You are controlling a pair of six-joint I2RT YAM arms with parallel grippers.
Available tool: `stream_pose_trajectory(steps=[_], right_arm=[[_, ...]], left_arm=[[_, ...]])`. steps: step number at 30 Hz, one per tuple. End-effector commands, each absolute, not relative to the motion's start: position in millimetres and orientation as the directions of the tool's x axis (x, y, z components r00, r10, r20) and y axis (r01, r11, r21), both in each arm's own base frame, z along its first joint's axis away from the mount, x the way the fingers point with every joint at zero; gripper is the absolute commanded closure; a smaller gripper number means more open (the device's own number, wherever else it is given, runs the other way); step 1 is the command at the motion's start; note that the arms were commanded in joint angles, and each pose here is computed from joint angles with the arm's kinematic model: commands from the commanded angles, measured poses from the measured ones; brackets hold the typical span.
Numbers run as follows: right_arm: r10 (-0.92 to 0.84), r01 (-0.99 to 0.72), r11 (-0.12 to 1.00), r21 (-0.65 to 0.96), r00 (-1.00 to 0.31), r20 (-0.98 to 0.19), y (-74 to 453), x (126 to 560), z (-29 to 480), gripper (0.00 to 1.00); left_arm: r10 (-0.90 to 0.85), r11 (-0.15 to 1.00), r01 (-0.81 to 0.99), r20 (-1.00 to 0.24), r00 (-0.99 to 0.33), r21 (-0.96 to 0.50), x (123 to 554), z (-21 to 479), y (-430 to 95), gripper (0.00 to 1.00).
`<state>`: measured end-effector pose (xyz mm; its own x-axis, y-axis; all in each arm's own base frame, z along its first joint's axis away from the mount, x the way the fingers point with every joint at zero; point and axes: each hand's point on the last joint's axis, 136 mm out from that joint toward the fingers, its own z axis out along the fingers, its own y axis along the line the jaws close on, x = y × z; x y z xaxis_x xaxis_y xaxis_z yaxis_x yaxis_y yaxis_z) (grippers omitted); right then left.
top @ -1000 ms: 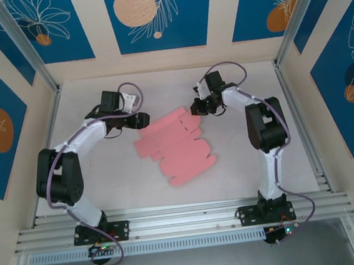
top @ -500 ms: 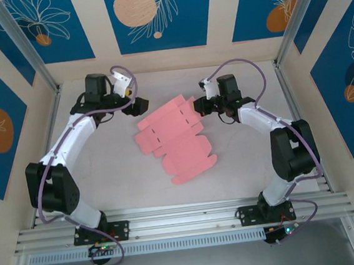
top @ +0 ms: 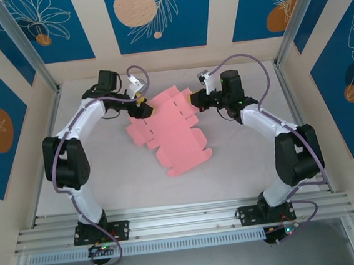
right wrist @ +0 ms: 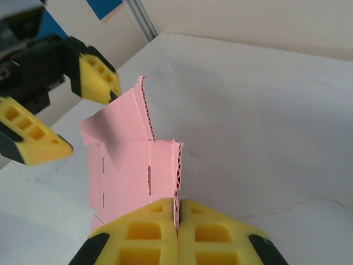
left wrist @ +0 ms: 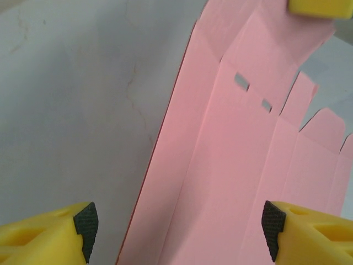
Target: Fold the paper box
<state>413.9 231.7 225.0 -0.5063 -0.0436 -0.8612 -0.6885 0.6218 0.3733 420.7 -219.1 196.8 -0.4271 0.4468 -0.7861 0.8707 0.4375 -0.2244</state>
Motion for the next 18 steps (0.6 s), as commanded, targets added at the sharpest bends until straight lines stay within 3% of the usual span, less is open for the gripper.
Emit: stream_pose_trajectory(steps=[1,3,10,16,18], right_arm=[[-0.04,-0.723,0.591,0.358,-0.47,-0.882,237.4,407.5,238.3,1.0],[-0.038,-0.72,0.594,0.358,-0.47,-0.882,237.3,408.3,238.3,1.0],[-0.039,-0.704,0.61,0.365,-0.486,-0.873,236.1,412.3,228.8,1.0],[-0.026,-0.671,0.631,0.39,-0.521,-0.853,234.5,417.2,218.4,1.0],[-0.017,-0.635,0.661,0.399,-0.545,-0.838,230.2,421.4,212.8,1.0]], left_arm=[[0.483,0.414,0.887,-0.777,-0.403,-0.203,419.1,194.0,-221.3,0.21],[0.491,0.409,0.891,-0.776,-0.396,-0.197,419.6,191.4,-222.3,0.23],[0.502,0.42,0.895,-0.782,-0.369,-0.152,424.1,192.8,-227.6,0.75],[0.548,0.448,0.894,-0.787,-0.285,-0.011,426.1,195.9,-235.6,0.99],[0.562,0.479,0.874,-0.793,-0.237,0.078,430.6,199.9,-235.6,1.0]])
